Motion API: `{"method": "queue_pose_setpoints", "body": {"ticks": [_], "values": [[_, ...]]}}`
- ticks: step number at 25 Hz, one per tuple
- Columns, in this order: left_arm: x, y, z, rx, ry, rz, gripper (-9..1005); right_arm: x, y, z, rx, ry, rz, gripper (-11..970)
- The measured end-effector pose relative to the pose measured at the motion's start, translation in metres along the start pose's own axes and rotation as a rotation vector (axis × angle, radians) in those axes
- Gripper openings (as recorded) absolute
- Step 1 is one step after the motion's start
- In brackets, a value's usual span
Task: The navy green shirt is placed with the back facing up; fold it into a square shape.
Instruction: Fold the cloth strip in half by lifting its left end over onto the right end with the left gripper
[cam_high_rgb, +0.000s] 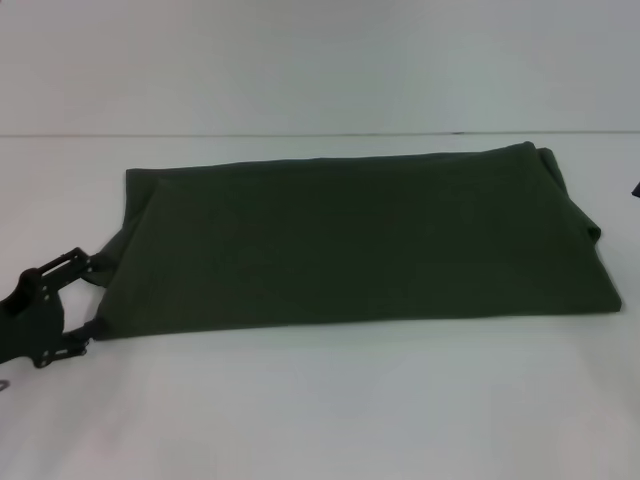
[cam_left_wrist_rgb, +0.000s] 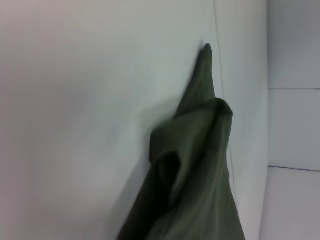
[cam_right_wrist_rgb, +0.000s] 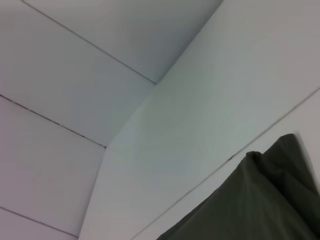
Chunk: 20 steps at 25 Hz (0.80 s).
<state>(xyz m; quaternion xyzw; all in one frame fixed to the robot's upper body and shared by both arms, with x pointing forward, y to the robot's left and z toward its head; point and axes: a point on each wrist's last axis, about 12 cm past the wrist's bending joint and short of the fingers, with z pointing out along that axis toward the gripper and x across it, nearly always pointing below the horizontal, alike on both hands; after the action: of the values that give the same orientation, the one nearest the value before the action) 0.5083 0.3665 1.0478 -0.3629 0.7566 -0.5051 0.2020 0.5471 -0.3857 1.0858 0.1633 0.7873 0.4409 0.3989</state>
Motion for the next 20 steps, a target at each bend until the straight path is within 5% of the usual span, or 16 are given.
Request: {"method": "queue_pose_setpoints", "body": {"ticks": [8, 20], "values": [[0.003, 0.013, -0.005, -0.06, 0.013, -0.047, 950, 0.001, -0.002, -0.001, 0.005, -0.01, 0.004, 732], [0.003, 0.013, 0.006, -0.075, 0.003, -0.058, 950, 0.004, -0.005, 0.0, 0.018, -0.01, 0.008, 732]]}}
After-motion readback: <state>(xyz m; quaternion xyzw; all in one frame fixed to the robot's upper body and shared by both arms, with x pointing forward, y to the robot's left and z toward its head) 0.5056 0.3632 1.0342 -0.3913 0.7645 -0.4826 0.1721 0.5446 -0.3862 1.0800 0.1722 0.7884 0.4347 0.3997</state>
